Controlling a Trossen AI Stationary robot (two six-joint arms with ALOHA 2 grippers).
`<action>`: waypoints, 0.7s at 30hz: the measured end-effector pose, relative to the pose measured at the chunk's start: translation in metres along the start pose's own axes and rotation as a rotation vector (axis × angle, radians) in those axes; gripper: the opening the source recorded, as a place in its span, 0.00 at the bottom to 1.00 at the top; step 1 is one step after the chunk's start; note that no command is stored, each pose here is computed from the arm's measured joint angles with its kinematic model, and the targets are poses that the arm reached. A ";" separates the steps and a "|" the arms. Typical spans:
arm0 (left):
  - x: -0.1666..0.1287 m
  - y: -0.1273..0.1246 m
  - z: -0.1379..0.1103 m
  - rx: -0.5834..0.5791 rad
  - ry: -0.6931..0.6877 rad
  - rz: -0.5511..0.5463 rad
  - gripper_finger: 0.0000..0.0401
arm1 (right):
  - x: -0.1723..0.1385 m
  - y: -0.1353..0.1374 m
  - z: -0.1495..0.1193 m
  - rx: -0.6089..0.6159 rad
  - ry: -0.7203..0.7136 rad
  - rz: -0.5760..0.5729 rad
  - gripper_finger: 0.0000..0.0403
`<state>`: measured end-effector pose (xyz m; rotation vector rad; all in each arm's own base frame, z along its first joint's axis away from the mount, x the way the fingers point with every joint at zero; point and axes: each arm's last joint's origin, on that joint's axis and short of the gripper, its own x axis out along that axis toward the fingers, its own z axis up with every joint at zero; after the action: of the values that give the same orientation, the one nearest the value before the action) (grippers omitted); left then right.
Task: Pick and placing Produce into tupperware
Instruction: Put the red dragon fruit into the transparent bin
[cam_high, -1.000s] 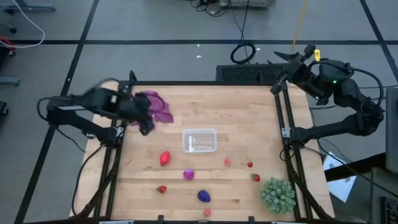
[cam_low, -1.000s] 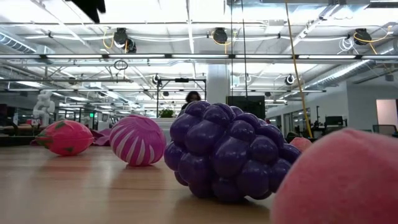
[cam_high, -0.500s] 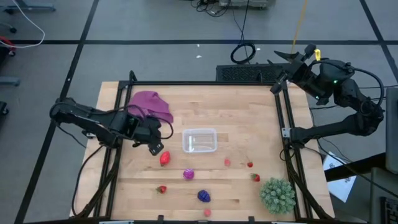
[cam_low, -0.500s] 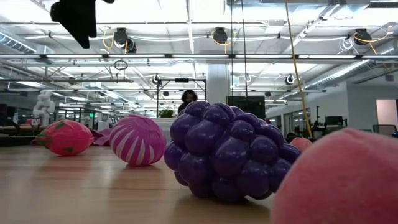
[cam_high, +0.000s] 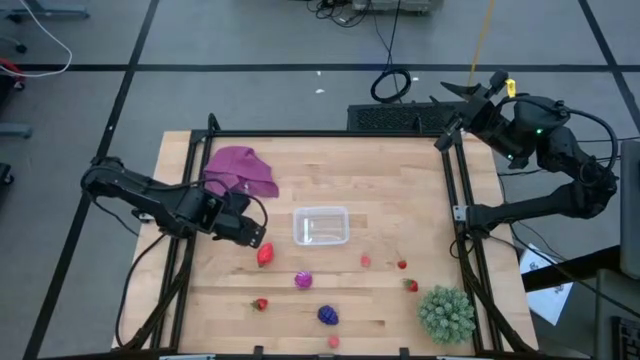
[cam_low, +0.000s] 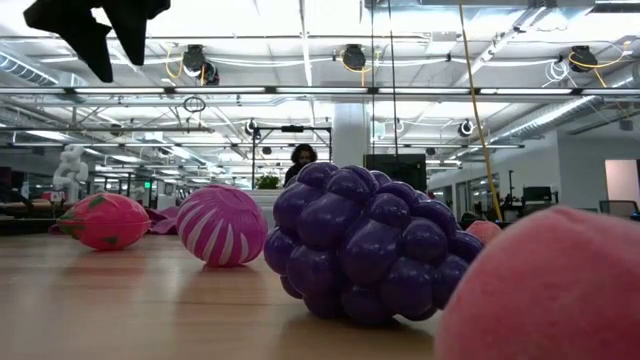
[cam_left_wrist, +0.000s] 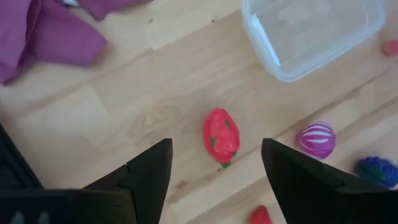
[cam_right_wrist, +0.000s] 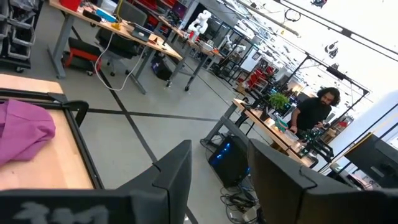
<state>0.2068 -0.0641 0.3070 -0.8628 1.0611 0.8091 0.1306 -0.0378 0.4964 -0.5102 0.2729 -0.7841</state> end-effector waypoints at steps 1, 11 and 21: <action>0.001 -0.001 -0.001 -0.018 0.007 0.003 0.63 | 0.000 0.000 0.000 0.009 0.000 0.000 0.37; 0.035 -0.022 -0.010 0.089 0.074 0.127 0.63 | 0.000 0.000 0.000 0.017 0.000 0.001 0.37; 0.049 -0.029 -0.012 0.070 0.077 0.166 0.63 | 0.000 0.000 0.000 0.015 0.000 0.001 0.37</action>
<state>0.2416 -0.0807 0.2636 -0.7592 1.2344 0.8772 0.1307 -0.0378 0.4963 -0.4960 0.2671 -0.7851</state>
